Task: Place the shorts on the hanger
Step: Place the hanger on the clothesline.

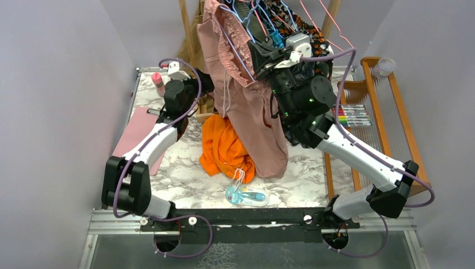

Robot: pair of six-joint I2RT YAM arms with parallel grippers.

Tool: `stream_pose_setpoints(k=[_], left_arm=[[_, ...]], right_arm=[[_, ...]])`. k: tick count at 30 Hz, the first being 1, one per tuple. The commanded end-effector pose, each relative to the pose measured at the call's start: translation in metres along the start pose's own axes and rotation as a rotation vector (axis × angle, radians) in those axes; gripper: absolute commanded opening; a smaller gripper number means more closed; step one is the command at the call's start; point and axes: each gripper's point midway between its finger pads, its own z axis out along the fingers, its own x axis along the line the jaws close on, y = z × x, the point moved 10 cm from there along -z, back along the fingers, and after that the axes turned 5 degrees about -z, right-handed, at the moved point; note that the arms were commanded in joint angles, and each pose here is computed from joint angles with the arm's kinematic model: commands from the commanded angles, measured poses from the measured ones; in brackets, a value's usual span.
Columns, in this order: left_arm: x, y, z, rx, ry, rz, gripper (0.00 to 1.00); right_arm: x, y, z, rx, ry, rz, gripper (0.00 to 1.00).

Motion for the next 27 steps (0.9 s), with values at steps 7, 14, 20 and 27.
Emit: stream_pose_setpoints(k=[7, 14, 20, 27], left_arm=[[0.003, 0.011, -0.068, 0.008, 0.169, -0.021, 0.8], [0.022, 0.007, -0.117, 0.055, 0.406, 0.073, 0.88], [0.032, 0.005, -0.151, 0.107, 0.497, 0.179, 0.91], [0.045, -0.011, -0.176, 0.129, 0.512, 0.212, 0.92]], right_arm=[[-0.002, 0.001, 0.016, -0.035, -0.08, 0.036, 0.01], [0.001, -0.012, 0.033, 0.055, -0.111, 0.083, 0.01], [0.002, -0.028, 0.049, 0.133, -0.143, 0.098, 0.01], [0.01, -0.051, 0.062, 0.212, -0.122, 0.123, 0.01]])
